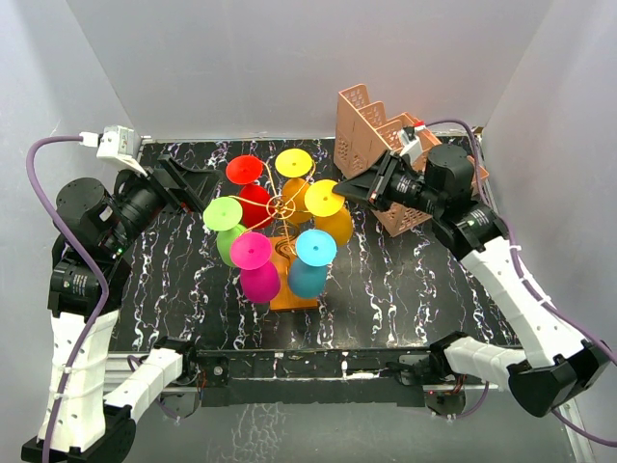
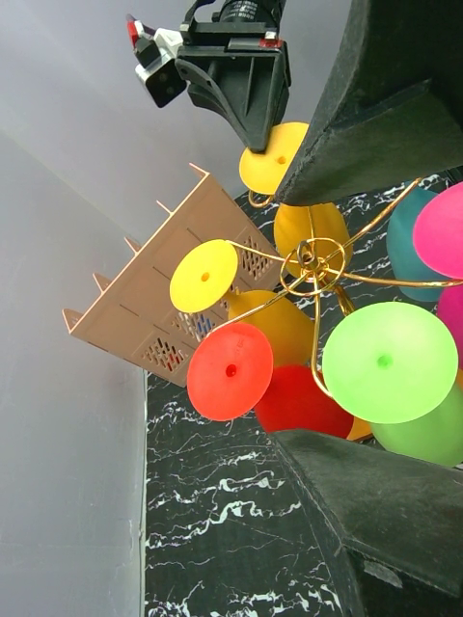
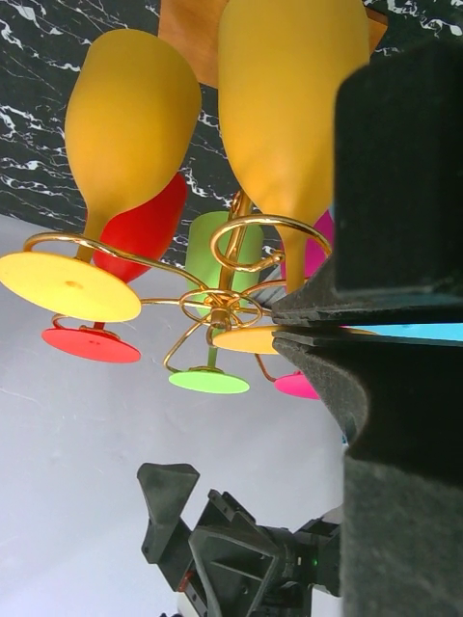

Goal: Take the wine glass off the wine glass rack

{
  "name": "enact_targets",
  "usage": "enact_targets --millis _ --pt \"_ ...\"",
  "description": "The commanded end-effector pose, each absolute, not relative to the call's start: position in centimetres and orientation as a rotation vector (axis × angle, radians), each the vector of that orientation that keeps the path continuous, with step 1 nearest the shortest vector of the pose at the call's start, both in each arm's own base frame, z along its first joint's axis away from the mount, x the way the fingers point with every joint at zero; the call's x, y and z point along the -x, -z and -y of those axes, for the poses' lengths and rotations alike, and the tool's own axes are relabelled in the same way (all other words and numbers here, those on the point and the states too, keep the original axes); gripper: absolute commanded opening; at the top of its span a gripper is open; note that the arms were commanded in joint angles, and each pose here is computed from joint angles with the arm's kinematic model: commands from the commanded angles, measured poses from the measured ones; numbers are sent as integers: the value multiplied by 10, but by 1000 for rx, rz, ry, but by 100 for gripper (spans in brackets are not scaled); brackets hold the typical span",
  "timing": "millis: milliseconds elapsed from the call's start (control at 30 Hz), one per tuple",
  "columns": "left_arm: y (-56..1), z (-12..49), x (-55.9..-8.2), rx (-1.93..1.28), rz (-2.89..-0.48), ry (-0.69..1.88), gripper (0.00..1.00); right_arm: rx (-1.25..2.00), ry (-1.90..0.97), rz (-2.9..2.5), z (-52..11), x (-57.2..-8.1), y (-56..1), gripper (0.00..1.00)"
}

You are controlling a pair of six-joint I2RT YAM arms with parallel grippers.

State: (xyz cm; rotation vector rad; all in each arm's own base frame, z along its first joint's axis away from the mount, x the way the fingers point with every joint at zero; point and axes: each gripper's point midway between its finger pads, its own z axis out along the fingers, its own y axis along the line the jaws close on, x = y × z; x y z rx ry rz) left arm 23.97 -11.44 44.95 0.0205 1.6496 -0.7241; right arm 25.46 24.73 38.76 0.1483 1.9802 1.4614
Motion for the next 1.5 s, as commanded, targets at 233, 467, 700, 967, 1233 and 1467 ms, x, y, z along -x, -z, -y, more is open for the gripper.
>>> enact_targets --millis 233,467,700,967,1233,1467 --pt "-469 111 -233 -38 -1594 710 97 -107 -1546 -1887 -262 -271 -418 10" --pt "-470 110 -234 -36 -1597 698 97 -202 -1512 -1880 -261 -289 -423 10" --pt "-467 110 -234 -20 -1603 708 97 -335 -1431 -1873 -252 -309 -422 10" --pt "-468 114 -235 -27 -1608 732 97 -372 -1362 -1804 -240 -317 -435 10" --pt "-481 138 -238 -72 -1580 902 97 -425 -1273 -1625 -210 -313 -467 10" --pt "-499 170 -250 -166 -1533 1130 97 -453 -1190 -1457 -180 -308 -504 10"
